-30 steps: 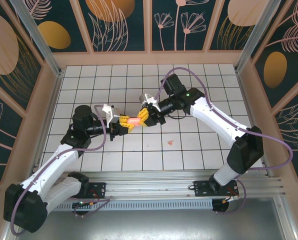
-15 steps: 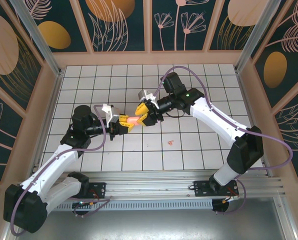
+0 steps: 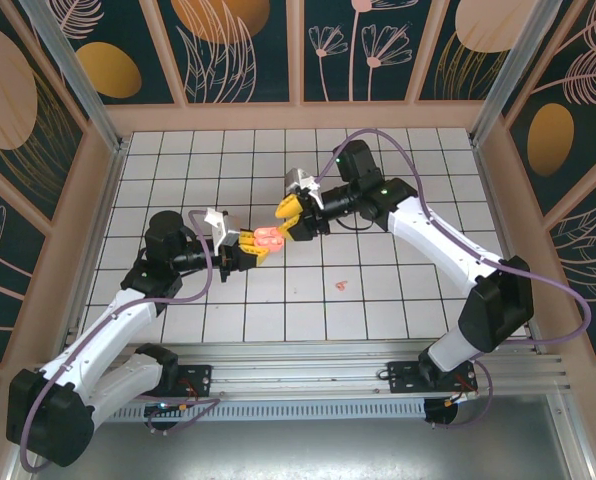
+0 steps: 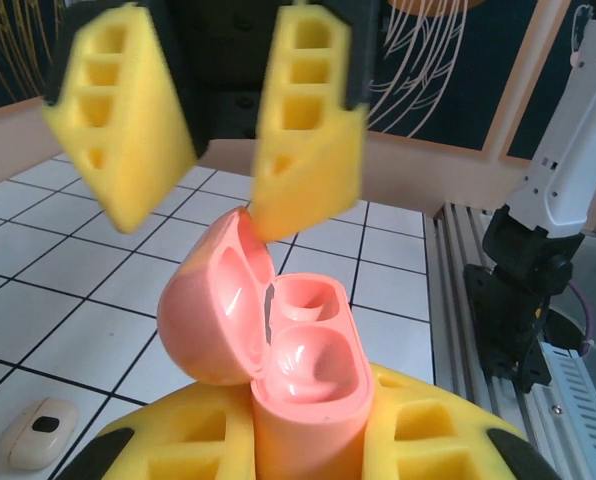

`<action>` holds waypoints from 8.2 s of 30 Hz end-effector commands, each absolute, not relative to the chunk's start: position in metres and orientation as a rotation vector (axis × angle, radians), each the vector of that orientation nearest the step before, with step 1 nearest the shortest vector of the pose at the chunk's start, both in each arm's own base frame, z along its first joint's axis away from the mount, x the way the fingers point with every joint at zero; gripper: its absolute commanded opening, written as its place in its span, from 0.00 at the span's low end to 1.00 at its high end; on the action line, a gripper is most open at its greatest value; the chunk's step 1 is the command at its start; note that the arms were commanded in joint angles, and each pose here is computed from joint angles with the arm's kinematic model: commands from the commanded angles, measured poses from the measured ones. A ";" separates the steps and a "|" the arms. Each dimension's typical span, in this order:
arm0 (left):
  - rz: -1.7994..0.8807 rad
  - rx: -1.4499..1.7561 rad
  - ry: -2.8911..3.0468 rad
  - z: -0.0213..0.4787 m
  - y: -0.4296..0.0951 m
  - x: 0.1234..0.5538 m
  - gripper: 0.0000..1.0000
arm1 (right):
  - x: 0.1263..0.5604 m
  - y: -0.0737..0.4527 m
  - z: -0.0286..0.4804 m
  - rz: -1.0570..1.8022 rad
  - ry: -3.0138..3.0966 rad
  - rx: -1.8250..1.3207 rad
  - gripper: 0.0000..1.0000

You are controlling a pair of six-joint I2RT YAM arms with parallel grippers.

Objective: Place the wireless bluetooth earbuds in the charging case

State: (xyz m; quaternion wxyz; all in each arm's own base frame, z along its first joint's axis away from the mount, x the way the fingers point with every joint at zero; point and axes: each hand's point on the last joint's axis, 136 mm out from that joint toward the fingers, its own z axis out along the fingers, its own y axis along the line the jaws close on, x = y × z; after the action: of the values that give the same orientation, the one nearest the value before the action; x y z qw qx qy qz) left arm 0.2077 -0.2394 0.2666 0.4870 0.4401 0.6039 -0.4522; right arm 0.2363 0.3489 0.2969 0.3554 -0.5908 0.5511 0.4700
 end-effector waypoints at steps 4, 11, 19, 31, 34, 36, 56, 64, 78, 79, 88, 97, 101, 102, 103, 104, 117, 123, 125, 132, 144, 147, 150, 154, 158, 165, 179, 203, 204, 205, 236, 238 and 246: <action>-1.100 1.108 1.393 0.282 -0.241 0.200 0.16 | 0.243 0.345 0.306 1.184 1.426 -1.478 0.45; -1.078 1.092 1.406 0.277 -0.239 0.203 0.16 | 0.237 0.339 0.318 1.221 1.397 -1.462 0.49; -0.988 1.056 1.313 0.270 -0.237 0.211 0.16 | 0.222 0.320 0.340 1.244 1.342 -1.414 0.53; -0.881 1.080 1.222 0.238 -0.237 0.209 0.12 | 0.259 0.259 0.263 0.992 2.058 -0.946 0.53; -0.891 1.087 1.226 0.236 -0.239 0.210 0.11 | 0.251 0.245 0.225 0.937 2.242 -0.895 0.52; -0.898 1.089 1.217 0.239 -0.240 0.209 0.11 | 0.253 0.233 0.202 0.868 2.348 -0.812 0.51; -0.878 1.065 1.226 0.247 -0.237 0.212 0.11 | 0.265 0.237 0.071 0.894 2.749 -0.584 0.47; -0.878 1.063 1.235 0.245 -0.238 0.213 0.11 | 0.249 0.223 0.051 0.834 2.862 -0.551 0.43; -0.875 1.059 1.245 0.244 -0.237 0.214 0.11 | 0.232 0.220 0.033 0.816 2.960 -0.547 0.46; -0.876 1.058 1.246 0.244 -0.237 0.214 0.11 | 0.230 0.219 0.032 0.811 2.969 -0.546 0.46; -0.874 1.055 1.253 0.244 -0.237 0.215 0.12 | 0.225 0.215 0.029 0.776 3.022 -0.508 0.46; -0.876 1.057 1.256 0.244 -0.238 0.216 0.12 | 0.209 0.212 0.029 0.742 3.103 -0.461 0.45; -0.878 1.055 1.258 0.244 -0.238 0.216 0.12 | 0.205 0.212 0.035 0.735 3.116 -0.469 0.44; -0.879 1.055 1.258 0.244 -0.238 0.216 0.12 | 0.209 0.213 0.040 0.734 3.095 -0.471 0.44; -0.878 1.056 1.256 0.245 -0.238 0.216 0.12 | 0.214 0.215 0.046 0.728 3.068 -0.470 0.45; -0.878 1.055 1.258 0.245 -0.238 0.216 0.12 | 0.220 0.215 0.052 0.716 3.041 -0.473 0.47; -0.862 1.051 1.255 0.252 -0.237 0.217 0.12 | 0.254 0.221 0.040 0.615 3.001 -0.555 0.50; -0.862 1.052 1.267 0.249 -0.237 0.219 0.12 | 0.240 0.215 0.028 0.616 3.065 -0.536 0.50; -0.862 1.053 1.266 0.249 -0.237 0.219 0.12 | 0.235 0.213 0.027 0.620 3.080 -0.522 0.50; -0.862 1.052 1.267 0.248 -0.237 0.218 0.12 | 0.221 0.204 0.023 0.576 3.129 -0.490 0.49; -0.863 1.049 1.272 0.247 -0.237 0.219 0.13 | 0.201 0.213 0.037 0.633 3.155 -0.488 0.44; -0.864 1.049 1.272 0.247 -0.237 0.219 0.13 | 0.209 0.208 0.045 0.549 3.144 -0.463 0.44; -0.863 1.047 1.272 0.248 -0.237 0.220 0.13 | 0.221 0.198 0.050 0.412 3.137 -0.440 0.45; -0.862 1.045 1.278 0.247 -0.237 0.220 0.13 | 0.225 0.199 0.050 0.323 3.147 -0.470 0.45; -0.862 1.044 1.282 0.246 -0.237 0.221 0.13 | 0.223 0.204 0.045 0.256 3.162 -0.523 0.45; -0.860 1.043 1.283 0.246 -0.237 0.221 0.13 | 0.225 0.208 0.036 0.157 3.169 -0.586 0.45; -0.855 1.041 1.284 0.248 -0.236 0.221 0.13 | 0.222 0.219 0.021 0.148 3.179 -0.642 0.41; -0.850 1.037 1.293 0.247 -0.236 0.223 0.13 | 0.229 0.211 0.017 0.066 3.100 -0.627 0.28; -0.848 1.035 1.296 0.246 -0.236 0.223 0.13 | 0.231 0.213 0.021 0.080 3.086 -0.620 0.28; -0.846 1.033 1.302 0.245 -0.236 0.224 0.12 | 0.235 0.217 0.025 0.104 3.063 -0.611 0.27; -0.809 0.962 1.328 0.238 -0.233 0.240 0.11 | 0.307 0.308 0.242 0.833 2.148 -0.470 0.25; -0.807 0.959 1.331 0.237 -0.233 0.241 0.11 | 0.305 0.310 0.253 0.861 2.098 -0.479 0.25; -0.803 0.943 1.330 0.240 -0.232 0.243 0.10 | 0.293 0.316 0.294 0.941 1.925 -0.530 0.24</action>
State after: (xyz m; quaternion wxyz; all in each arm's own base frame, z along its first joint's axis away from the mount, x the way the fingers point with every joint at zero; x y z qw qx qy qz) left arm 0.2421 -0.2315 0.2268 0.5950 0.4133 0.5943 -0.3493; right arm 0.3005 0.3081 0.2613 0.4105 -0.1977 0.8195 0.3474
